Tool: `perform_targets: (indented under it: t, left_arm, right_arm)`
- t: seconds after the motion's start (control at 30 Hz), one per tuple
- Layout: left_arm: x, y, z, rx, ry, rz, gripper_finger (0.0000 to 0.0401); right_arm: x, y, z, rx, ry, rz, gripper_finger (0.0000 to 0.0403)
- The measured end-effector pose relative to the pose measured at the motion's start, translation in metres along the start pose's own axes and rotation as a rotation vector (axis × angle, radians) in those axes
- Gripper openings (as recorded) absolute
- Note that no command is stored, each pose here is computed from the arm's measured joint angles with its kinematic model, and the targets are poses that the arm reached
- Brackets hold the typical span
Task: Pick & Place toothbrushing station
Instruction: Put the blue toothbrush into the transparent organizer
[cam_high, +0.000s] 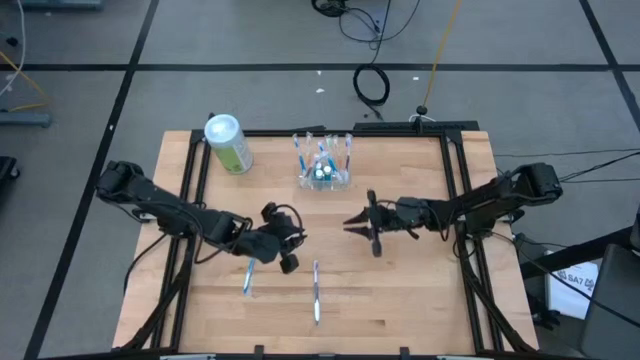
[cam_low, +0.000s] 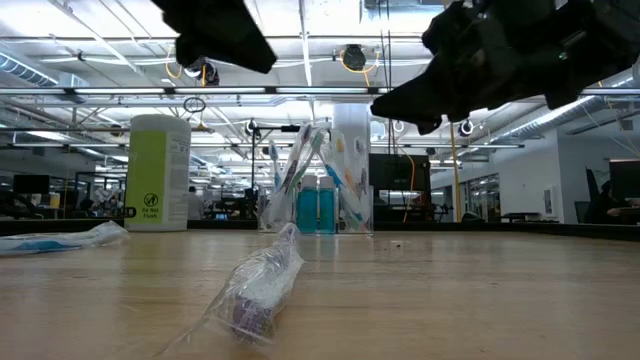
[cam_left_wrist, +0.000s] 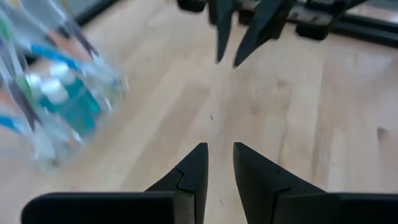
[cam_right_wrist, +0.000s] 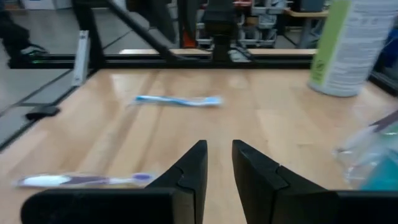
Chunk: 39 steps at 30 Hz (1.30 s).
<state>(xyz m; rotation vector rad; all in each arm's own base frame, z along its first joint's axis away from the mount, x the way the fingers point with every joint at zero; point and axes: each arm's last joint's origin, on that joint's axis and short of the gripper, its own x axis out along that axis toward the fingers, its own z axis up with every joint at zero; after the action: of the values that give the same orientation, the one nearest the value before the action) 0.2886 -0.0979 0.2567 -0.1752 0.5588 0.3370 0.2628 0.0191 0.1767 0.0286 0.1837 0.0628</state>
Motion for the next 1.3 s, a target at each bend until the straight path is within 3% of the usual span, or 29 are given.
perform_targets:
  t: [0.47,0.77,1.03,1.3]
  left_arm:
    - [-0.022,-0.015,-0.037,-0.295,0.270,-0.012,0.0069]
    - [-0.027,0.002,-0.057,-0.483,0.545,0.170,0.0051]
    - [-0.025,0.011,-0.062,-0.526,0.622,0.226,0.0107]
    - [-0.021,0.022,-0.086,-0.610,0.677,0.328,0.0176]
  right_arm:
    - [-0.008,0.063,-0.004,0.048,0.016,0.188,0.0071]
    - [-0.014,0.082,-0.006,0.014,0.009,0.157,0.0071]
    - [-0.014,0.082,-0.006,0.009,0.016,0.156,0.0071]
    - [-0.014,0.082,-0.006,0.010,0.015,0.153,0.0071]
